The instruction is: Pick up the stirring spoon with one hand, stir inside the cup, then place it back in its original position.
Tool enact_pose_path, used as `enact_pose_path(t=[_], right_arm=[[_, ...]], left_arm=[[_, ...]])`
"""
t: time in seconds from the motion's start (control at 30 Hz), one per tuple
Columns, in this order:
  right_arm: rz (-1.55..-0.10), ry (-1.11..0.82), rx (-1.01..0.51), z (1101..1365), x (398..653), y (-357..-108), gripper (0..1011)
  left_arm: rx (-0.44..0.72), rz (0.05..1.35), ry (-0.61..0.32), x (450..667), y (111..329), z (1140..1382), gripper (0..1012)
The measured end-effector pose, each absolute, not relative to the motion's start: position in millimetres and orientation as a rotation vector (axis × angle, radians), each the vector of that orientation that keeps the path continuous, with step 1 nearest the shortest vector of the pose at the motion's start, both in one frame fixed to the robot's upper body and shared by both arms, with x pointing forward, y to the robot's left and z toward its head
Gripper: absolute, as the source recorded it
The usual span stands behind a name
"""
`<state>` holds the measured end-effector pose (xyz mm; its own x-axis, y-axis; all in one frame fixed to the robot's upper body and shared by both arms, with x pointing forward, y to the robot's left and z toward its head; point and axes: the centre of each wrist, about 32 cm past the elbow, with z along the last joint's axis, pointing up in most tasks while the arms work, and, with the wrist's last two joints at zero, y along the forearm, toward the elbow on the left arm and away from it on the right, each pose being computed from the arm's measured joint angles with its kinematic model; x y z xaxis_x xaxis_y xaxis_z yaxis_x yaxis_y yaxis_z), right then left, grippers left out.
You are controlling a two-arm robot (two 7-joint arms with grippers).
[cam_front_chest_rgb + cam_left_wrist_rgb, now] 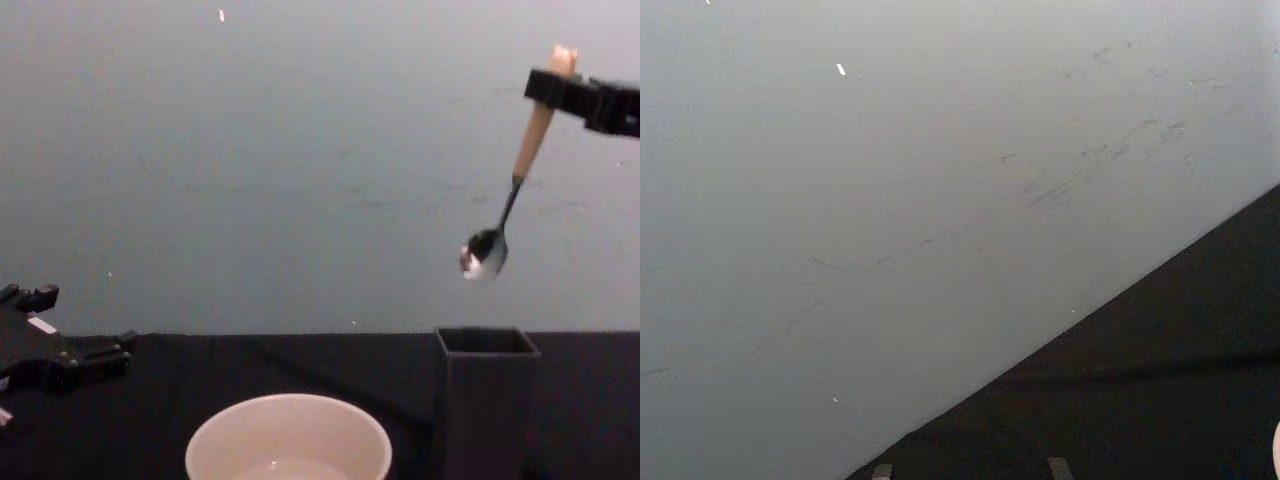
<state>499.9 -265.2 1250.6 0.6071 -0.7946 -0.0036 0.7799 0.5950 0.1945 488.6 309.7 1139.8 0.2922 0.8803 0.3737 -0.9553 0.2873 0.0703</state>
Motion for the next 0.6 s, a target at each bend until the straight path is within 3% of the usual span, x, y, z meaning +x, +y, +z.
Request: enact_pose_path(t=[0.23, 0.6], right_arm=[[-0.861, -0.111, 0.198, 1252.0, 508.8, -256.9, 212], [-0.652, -0.146, 0.158, 1234.1, 520.5, -230.0, 212]], left_arm=[[0.304, 1.248, -0.285, 488.6, 309.6, 1139.8, 1001], [0.304, 1.248, -0.285, 488.6, 309.7, 1139.8, 1001]])
